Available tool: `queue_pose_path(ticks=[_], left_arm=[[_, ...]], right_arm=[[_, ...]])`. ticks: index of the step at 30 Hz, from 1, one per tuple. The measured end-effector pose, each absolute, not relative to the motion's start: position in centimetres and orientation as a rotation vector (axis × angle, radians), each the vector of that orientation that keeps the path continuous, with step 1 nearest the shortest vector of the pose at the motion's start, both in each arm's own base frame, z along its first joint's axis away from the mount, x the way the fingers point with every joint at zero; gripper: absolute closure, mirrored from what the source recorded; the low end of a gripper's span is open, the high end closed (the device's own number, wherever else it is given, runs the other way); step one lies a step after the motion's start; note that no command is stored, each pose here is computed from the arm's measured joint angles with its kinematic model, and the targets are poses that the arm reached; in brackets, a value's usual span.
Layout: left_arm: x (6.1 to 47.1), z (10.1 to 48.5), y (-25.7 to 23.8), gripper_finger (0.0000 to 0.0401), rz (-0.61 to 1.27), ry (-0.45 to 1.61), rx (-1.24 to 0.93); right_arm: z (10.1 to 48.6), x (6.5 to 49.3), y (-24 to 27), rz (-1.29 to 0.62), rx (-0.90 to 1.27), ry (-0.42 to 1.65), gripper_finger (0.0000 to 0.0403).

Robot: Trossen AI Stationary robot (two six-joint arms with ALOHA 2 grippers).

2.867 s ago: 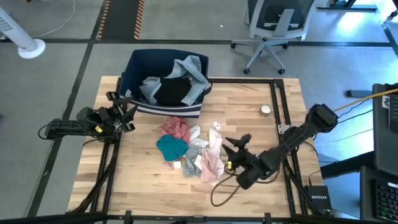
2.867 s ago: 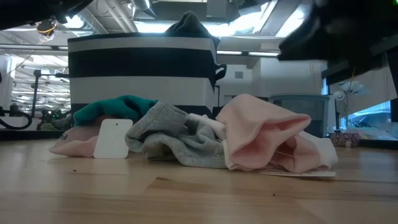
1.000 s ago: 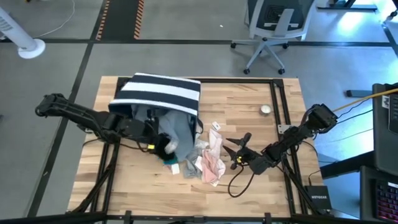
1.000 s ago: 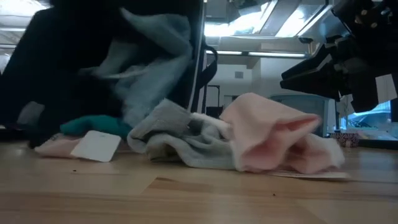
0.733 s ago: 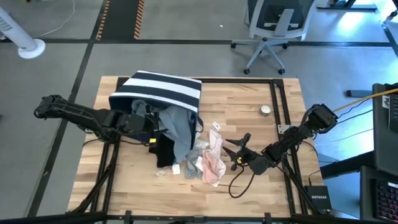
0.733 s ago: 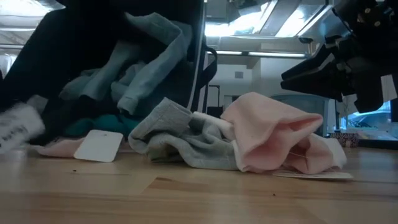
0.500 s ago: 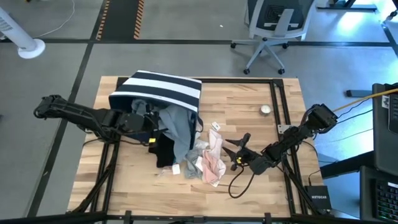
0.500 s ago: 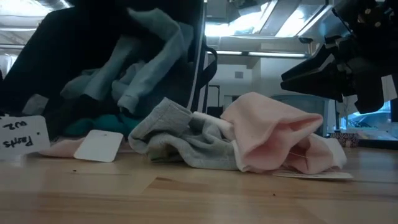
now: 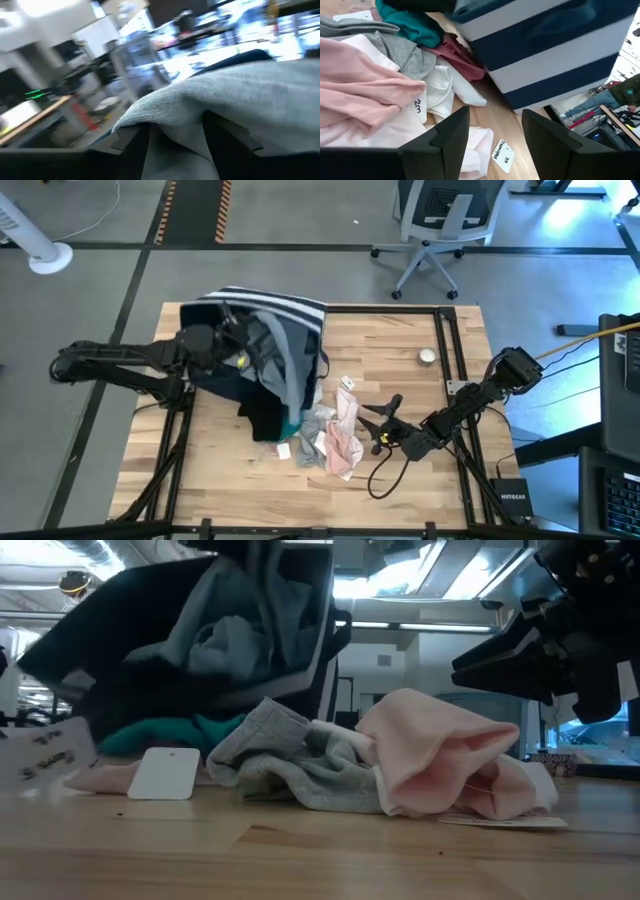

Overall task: Sort clothes
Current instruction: Adjust the blue laundry organizer

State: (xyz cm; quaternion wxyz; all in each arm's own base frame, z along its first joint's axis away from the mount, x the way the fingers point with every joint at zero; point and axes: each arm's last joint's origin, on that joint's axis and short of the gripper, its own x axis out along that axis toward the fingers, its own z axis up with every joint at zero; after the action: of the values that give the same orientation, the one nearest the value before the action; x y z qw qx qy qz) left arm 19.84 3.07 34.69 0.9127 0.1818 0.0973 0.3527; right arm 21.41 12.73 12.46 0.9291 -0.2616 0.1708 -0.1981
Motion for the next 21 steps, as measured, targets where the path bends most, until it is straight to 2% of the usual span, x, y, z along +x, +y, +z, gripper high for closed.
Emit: queue_pose_path(ticks=[5,14,21], left_arm=[[19.0,34.7,6.6,0.0221,0.884,0.234,0.360],[17.4,34.4,11.0,0.0221,0.979,0.236,0.266],[16.9,32.9,14.6,0.0221,1.116,0.326,0.228]], right_arm=[[12.4,21.4,12.7,-0.409,-0.543,0.355,0.0203],[12.3,21.4,12.5,-0.420,-0.550,0.363,0.0203],[12.3,21.5,12.4,-0.417,-0.548,0.366,0.0203]])
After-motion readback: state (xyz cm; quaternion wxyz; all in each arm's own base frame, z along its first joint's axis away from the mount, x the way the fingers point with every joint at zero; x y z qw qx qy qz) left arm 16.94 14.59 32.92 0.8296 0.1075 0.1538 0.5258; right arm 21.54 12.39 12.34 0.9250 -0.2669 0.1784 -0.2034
